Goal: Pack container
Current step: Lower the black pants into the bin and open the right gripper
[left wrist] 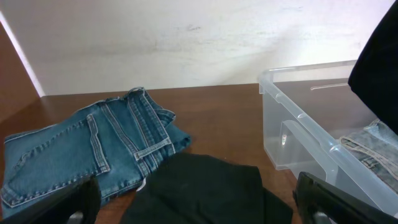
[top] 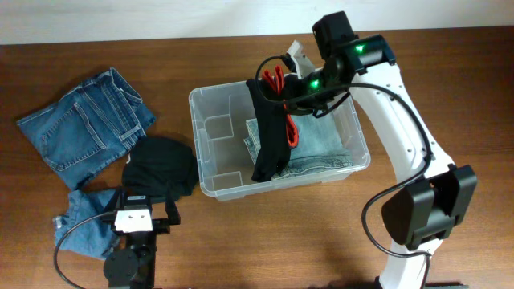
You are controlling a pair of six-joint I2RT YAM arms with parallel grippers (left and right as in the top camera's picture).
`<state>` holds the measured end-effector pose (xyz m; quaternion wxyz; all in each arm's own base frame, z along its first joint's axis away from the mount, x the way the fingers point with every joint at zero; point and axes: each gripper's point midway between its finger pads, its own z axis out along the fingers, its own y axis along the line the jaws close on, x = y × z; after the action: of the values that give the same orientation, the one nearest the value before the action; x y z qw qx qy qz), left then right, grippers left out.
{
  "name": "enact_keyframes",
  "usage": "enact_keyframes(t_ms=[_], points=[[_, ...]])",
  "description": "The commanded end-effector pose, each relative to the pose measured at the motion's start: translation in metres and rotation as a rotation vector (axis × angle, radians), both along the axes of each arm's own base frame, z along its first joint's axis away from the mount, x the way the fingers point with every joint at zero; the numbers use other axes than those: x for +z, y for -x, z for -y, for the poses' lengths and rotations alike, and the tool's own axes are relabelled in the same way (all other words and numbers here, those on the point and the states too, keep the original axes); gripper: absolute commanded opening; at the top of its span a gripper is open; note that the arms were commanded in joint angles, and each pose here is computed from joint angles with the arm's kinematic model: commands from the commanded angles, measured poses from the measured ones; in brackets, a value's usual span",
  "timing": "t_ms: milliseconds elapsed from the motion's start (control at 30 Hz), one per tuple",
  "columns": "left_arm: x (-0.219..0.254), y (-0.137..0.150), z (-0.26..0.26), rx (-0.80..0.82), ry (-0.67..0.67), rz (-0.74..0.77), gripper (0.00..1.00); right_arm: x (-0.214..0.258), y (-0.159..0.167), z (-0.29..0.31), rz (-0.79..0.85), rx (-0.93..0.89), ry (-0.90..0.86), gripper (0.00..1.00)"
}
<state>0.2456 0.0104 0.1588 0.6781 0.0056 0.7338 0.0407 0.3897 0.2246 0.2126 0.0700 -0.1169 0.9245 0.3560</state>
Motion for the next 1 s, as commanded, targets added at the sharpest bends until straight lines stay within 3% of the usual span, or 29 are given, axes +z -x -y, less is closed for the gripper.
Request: enact_keyframes(t_ms=[0, 167, 400, 867, 967], points=[[-0.002, 0.0, -0.001, 0.004, -0.019, -0.003, 1.0, -0.015, -0.002, 0.0, 0.008, 0.018, -0.001, 0.04], [-0.002, 0.0, -0.001, 0.004, -0.019, -0.003, 1.0, -0.022, -0.009, 0.006, 0.077, 0.06, 0.006, 0.04], [-0.002, 0.0, -0.001, 0.004, -0.019, -0.003, 1.0, -0.045, -0.025, 0.055, 0.144, 0.033, 0.25, 0.04], [-0.002, 0.0, -0.001, 0.004, -0.019, -0.003, 1.0, -0.062, -0.034, 0.081, 0.214, 0.079, 0.424, 0.04], [-0.002, 0.0, -0.001, 0.004, -0.019, -0.003, 1.0, -0.07, -0.036, 0.085, 0.217, 0.074, 0.45, 0.19]])
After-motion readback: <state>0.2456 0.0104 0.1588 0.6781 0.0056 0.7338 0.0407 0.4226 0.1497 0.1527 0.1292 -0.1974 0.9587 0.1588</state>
